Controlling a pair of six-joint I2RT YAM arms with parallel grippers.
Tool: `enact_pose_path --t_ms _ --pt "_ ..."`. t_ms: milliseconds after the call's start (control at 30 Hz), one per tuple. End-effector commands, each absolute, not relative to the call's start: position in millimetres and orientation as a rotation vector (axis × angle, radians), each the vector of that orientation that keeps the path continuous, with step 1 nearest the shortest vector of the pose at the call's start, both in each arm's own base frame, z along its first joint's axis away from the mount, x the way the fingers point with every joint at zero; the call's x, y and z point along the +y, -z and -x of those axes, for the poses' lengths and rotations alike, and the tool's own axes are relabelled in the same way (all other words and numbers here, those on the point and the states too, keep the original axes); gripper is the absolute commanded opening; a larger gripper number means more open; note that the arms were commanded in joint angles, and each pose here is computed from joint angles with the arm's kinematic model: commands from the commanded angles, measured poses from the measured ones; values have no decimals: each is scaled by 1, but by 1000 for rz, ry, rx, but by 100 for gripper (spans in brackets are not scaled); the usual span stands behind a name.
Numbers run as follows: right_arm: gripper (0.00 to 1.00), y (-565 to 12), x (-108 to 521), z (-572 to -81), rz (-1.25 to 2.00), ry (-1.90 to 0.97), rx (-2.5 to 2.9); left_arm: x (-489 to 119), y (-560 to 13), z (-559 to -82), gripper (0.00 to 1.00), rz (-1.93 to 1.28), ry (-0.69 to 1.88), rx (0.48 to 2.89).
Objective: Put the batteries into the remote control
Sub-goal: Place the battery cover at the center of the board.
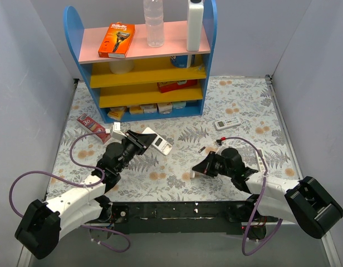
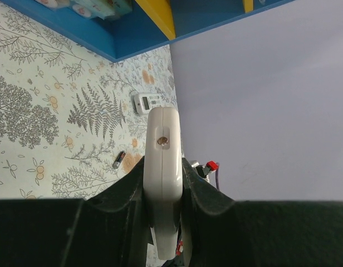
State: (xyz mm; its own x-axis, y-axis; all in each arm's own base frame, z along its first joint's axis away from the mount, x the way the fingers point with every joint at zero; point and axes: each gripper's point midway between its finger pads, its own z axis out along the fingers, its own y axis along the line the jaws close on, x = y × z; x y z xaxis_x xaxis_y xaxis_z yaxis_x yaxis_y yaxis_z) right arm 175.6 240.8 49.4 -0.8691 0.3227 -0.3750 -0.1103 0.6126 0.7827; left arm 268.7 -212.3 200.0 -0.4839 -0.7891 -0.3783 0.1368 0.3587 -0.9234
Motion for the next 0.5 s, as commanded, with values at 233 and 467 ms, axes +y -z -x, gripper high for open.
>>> enact_pose_path --t_ms 233,467 --pt "34 -11 194 -171 -174 -908 2459 -223 -218 -259 0 471 1386 1679" --pt "82 -27 171 -180 -106 -699 2462 -233 -222 -255 0 388 1417 1697"
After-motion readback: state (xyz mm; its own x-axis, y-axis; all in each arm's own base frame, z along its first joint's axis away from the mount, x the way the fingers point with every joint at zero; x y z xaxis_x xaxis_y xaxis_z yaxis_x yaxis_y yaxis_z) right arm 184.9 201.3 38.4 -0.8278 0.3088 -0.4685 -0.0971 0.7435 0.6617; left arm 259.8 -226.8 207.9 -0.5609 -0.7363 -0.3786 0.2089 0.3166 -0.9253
